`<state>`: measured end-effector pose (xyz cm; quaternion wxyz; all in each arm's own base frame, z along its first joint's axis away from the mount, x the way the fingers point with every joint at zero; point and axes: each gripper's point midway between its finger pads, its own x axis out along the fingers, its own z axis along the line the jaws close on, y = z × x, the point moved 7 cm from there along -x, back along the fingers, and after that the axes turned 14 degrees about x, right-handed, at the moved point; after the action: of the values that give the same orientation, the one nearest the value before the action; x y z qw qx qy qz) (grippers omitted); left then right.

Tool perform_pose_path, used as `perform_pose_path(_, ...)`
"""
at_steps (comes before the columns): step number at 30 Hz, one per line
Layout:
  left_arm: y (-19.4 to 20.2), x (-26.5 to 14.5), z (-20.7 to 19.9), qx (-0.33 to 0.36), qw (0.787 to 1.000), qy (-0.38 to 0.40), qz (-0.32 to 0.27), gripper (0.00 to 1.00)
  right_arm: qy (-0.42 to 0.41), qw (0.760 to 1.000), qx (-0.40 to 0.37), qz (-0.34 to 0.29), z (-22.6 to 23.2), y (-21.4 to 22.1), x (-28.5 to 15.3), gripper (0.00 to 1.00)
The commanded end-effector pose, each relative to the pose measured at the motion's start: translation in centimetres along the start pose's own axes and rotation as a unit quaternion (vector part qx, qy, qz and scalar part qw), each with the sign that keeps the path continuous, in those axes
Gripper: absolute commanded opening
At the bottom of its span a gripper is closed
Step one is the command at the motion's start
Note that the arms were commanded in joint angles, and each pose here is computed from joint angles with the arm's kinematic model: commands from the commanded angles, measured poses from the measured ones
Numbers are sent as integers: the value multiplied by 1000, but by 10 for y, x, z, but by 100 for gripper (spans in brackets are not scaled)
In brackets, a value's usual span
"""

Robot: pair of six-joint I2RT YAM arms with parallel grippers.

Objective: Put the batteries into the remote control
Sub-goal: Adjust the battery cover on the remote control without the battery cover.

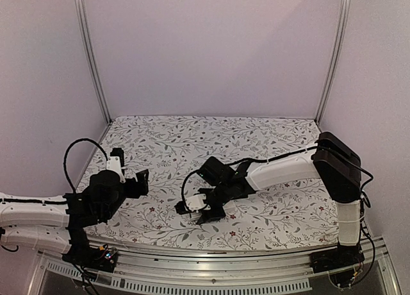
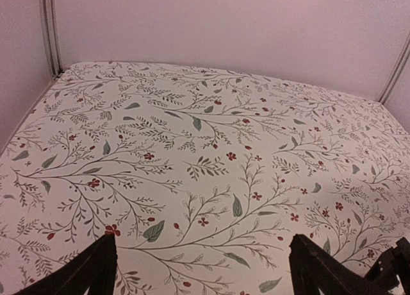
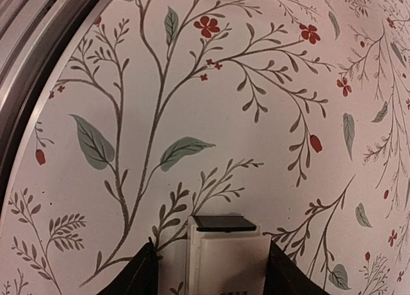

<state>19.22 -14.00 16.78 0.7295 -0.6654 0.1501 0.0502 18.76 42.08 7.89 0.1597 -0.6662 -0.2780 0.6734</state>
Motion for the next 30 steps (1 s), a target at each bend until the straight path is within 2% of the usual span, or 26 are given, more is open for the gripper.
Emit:
perform_pose_path(1, 3, 0, 6, 4, 1000, -12, -1, 93, 3, 1000, 7, 14, 1, 3, 4, 51)
perform_pose_path(5, 3, 1, 6, 4, 1000, -12, -1, 93, 6, 1000, 10, 17, 0, 4, 4, 46)
perform_pose_path(13, 3, 1, 6, 7, 1000, -13, 0, 93, 9, 1000, 11, 19, 0, 4, 5, 44)
perform_pose_path(20, 4, 1, 5, 15, 1000, -9, 2, 93, 13, 1000, 23, 8, -2, -3, 1, 59)
perform_pose_path(25, 1, 3, 0, 40, 999, 6, 4, 91, -1, 998, 31, -50, 1, -29, -21, 68)
perform_pose_path(28, -2, 1, -3, 56, 998, 7, 1, 90, -25, 991, 32, -127, 11, -48, -50, 72)
perform_pose_path(30, -5, -2, -5, 69, 997, 18, -9, 90, -10, 983, 46, -179, 12, -58, -74, 73)
